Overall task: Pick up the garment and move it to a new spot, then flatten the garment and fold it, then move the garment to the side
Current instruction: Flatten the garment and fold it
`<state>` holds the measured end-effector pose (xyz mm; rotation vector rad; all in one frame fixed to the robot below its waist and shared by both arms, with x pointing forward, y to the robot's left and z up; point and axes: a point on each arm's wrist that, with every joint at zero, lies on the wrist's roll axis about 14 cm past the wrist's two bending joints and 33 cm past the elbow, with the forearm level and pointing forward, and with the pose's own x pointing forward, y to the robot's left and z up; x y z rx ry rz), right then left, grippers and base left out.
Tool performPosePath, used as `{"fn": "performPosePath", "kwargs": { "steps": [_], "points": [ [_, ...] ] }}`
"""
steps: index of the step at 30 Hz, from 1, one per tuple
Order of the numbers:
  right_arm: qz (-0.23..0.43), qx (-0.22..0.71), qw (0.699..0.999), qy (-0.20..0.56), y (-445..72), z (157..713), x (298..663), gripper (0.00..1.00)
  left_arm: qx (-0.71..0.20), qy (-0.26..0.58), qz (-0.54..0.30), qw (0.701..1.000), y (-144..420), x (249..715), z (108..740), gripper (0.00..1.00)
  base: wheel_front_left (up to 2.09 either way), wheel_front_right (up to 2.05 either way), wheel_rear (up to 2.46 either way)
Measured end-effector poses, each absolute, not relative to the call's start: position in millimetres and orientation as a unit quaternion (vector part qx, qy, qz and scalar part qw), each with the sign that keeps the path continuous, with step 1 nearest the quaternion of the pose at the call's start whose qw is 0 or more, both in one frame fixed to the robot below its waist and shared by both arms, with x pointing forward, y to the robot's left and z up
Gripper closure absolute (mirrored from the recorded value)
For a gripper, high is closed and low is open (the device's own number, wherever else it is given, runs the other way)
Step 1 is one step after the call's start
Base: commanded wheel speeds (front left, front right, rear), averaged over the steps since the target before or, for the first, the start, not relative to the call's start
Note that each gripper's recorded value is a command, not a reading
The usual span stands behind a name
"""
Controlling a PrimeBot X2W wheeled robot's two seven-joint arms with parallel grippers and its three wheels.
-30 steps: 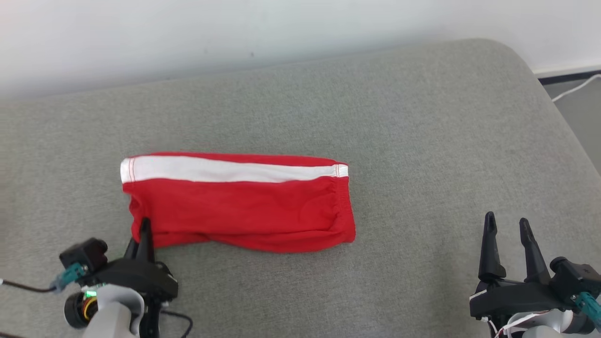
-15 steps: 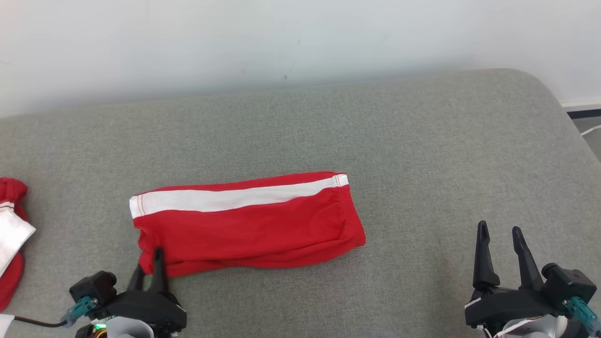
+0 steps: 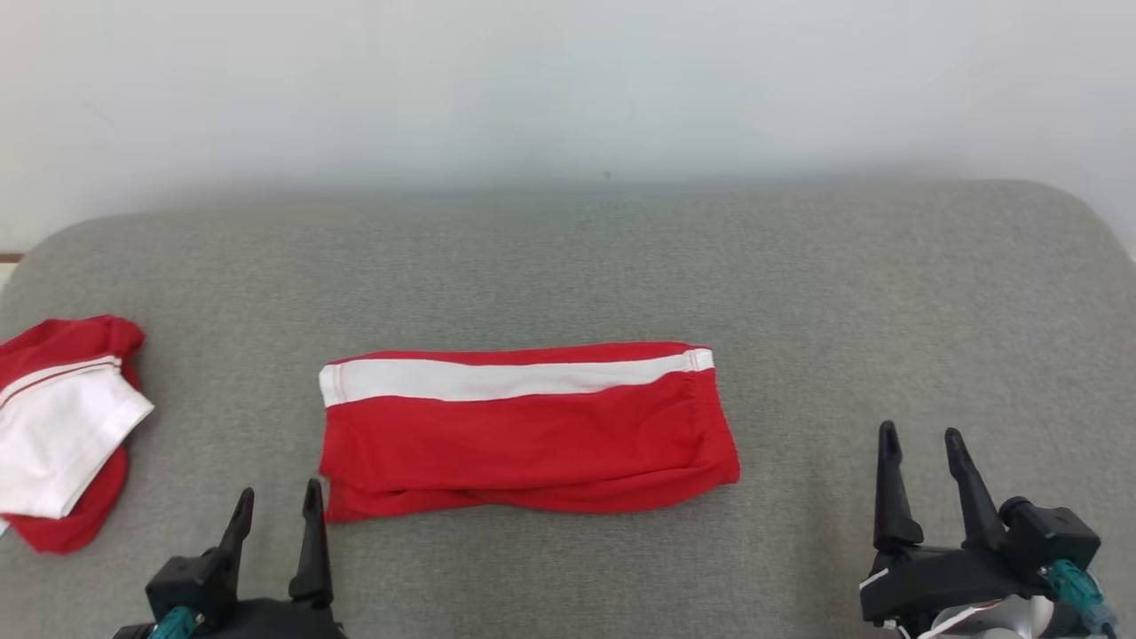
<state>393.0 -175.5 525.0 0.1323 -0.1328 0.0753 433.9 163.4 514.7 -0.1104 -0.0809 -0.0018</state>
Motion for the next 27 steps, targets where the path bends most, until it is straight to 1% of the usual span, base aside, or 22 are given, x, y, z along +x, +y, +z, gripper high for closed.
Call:
{"fn": "performPosePath", "kwargs": {
  "steps": [9, 15, 20, 27],
  "points": [
    [0.110, 0.059, 0.990, -0.063, -125, 528, 412, 0.00, -0.014, -0.049, 0.035, 0.998, 199, 405, 517, 0.00, 0.00, 0.00, 0.00],
    [0.150, 0.056, 0.986, -0.051, -95, 523, 427, 0.00, -0.009, -0.038, 0.067, 0.997, 222, 387, 508, 0.00, 0.00, 0.00, 0.00],
    [0.166, 0.043, 0.984, -0.039, -82, 517, 443, 0.00, -0.013, -0.026, 0.090, 0.996, 237, 376, 499, 0.00, 0.00, 0.00, 0.00],
    [0.173, 0.029, 0.985, 0.010, -74, 485, 458, 0.00, -0.014, -0.012, 0.105, 0.994, 249, 370, 490, 0.00, 0.00, 0.00, 0.00]
  ]
}}
